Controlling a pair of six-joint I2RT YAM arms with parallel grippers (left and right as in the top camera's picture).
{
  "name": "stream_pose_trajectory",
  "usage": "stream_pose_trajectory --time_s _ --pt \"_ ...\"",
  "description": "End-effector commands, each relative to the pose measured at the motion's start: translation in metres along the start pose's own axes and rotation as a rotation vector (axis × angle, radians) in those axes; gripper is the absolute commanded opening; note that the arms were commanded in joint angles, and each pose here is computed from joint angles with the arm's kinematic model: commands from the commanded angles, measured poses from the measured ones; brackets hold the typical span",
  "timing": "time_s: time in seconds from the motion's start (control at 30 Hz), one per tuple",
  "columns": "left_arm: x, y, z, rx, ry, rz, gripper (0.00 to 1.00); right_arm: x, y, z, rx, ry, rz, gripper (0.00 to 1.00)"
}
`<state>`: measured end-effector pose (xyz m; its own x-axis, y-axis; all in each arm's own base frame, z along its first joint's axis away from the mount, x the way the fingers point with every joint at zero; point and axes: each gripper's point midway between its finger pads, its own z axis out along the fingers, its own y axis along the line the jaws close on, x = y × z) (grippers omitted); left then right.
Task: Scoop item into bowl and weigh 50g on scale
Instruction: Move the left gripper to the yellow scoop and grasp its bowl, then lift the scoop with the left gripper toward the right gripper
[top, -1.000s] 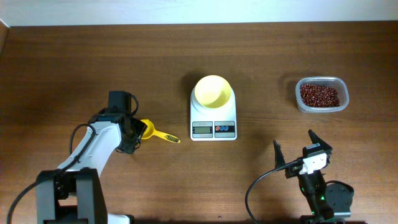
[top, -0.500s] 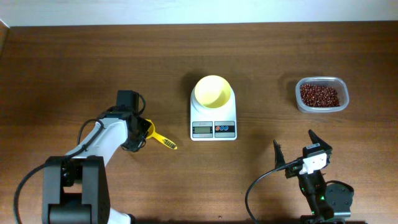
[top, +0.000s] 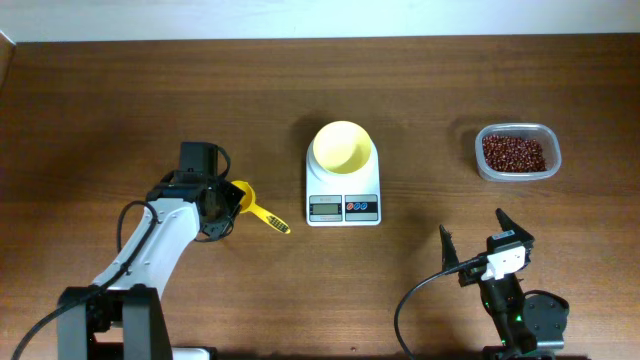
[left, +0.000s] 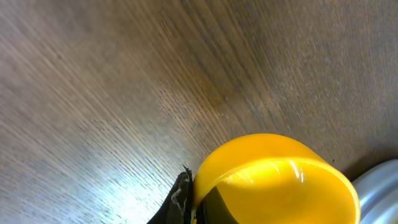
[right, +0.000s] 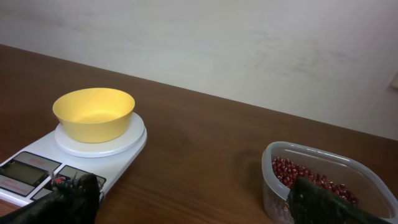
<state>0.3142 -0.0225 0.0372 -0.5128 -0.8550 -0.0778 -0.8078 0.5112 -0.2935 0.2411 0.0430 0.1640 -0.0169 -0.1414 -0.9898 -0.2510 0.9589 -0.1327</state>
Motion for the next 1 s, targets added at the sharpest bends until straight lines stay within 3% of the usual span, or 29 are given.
stream_pose_trajectory --time_s 0.0,0.13,0.23,0.37,0.67,0.87,0.97 --pt "-0.002 -0.013 -0.021 0.072 -0.019 -0.07 0.0 0.003 -0.001 0.0 0.007 0.006 0.009 0.99" --pt "-0.009 -0.034 -0.075 0.242 -0.106 -0.056 0.0 0.003 -0.001 0.0 0.007 0.006 0.009 0.99" --pt "-0.008 -0.039 -0.109 0.345 -0.131 -0.175 0.0 0.003 -0.001 0.0 0.007 0.006 0.009 0.99" --pt "0.011 -0.028 -0.106 0.306 -0.031 -0.241 0.0 0.003 -0.001 0.0 0.007 0.006 0.009 0.99" --pt "0.026 -0.035 -0.105 0.312 0.028 -0.397 0.0 0.003 -0.001 0.0 0.007 0.006 0.009 0.99" --pt "0.042 -0.059 -0.109 0.373 -0.003 -0.308 0.0 0.001 0.006 0.0 -0.032 -0.005 -0.013 0.99" --pt "0.039 -0.058 -0.109 0.37 -0.022 -0.31 0.0 -0.014 0.041 -0.005 -0.25 -0.045 0.259 0.99"
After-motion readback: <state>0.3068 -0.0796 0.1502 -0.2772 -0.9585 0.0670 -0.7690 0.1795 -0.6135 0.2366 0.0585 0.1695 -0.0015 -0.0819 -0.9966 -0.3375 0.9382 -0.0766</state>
